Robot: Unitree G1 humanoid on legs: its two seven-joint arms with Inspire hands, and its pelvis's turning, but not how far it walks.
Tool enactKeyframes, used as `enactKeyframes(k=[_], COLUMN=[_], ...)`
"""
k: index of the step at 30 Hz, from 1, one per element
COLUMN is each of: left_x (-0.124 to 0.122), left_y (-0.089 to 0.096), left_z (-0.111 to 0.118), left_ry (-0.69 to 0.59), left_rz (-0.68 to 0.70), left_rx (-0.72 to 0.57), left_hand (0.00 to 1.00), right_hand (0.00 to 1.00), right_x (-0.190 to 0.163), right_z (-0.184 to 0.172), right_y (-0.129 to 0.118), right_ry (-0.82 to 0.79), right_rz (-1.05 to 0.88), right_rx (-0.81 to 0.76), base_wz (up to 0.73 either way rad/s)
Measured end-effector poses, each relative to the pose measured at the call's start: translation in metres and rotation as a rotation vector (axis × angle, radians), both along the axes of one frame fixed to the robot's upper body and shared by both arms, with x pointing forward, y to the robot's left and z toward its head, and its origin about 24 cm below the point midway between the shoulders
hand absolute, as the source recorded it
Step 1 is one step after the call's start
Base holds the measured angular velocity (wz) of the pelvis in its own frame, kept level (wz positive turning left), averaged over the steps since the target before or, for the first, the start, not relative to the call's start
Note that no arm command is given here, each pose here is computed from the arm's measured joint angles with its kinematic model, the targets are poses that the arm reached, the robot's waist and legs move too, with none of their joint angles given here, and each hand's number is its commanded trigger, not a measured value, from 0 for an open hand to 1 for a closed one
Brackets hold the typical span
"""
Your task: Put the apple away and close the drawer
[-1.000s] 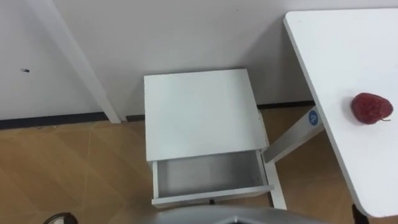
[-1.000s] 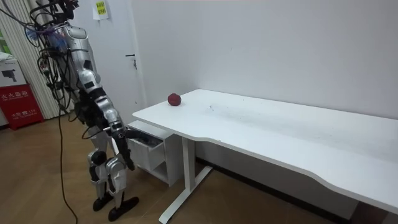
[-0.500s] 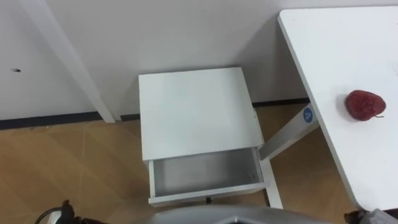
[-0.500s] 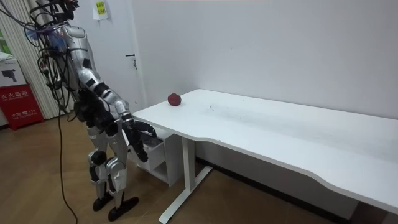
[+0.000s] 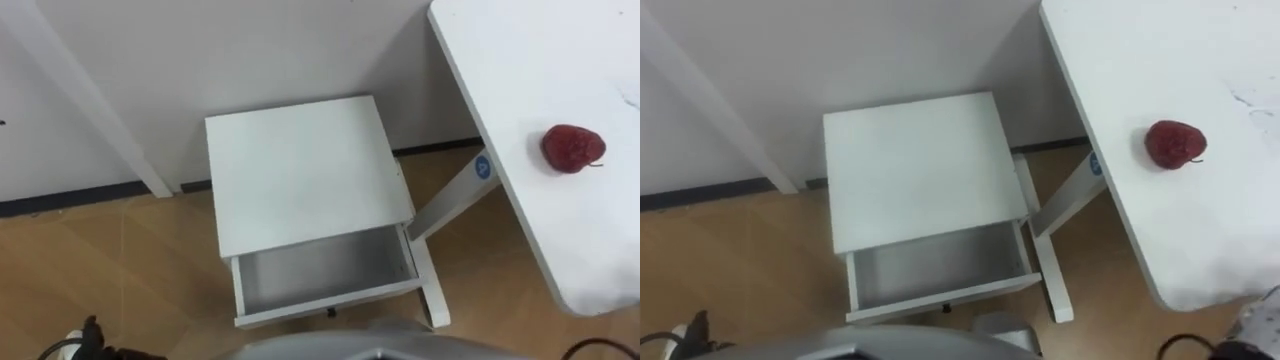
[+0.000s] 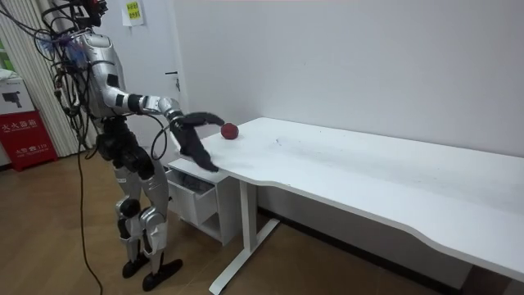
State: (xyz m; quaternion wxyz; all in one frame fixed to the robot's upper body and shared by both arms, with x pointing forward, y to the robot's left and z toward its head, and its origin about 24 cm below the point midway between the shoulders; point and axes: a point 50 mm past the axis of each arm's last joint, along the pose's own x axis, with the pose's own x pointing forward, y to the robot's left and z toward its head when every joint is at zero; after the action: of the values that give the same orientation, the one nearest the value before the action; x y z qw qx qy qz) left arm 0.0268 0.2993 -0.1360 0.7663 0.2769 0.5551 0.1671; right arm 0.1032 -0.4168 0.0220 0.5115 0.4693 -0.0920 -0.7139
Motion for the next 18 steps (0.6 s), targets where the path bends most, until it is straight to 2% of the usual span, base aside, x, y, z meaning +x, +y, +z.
enactKeyframes(k=[2, 4, 10, 15, 18], left_x=[-0.001, 0.000, 0.006, 0.009, 0.005], left_y=[0.000, -0.005, -0.013, -0.015, -0.015], left_z=[0.000, -0.002, -0.006, -0.006, -0.006], left_ry=[0.003, 0.015, 0.026, 0.018, 0.026], left_rz=[-0.006, -0.036, -0.085, -0.101, -0.099], left_rx=[-0.002, -0.012, -0.032, -0.035, -0.032], left_hand=[0.00, 0.00, 0.00, 0.00, 0.00], right_hand=[0.00, 0.00, 0.00, 0.00, 0.00], right_x=[0.001, 0.003, 0.015, 0.030, 0.034], right_z=[0.018, 0.030, 0.038, 0.032, 0.029], right_y=[-0.004, -0.003, 0.010, 0.025, 0.030], right_ry=[0.054, 0.186, 0.543, 0.723, 0.764], right_rz=[-0.004, -0.002, 0.103, 0.285, 0.381], right_rx=[-0.112, -0.224, -0.495, -0.660, -0.721], base_wz=[0.05, -0.02, -0.04, -0.04, 0.02])
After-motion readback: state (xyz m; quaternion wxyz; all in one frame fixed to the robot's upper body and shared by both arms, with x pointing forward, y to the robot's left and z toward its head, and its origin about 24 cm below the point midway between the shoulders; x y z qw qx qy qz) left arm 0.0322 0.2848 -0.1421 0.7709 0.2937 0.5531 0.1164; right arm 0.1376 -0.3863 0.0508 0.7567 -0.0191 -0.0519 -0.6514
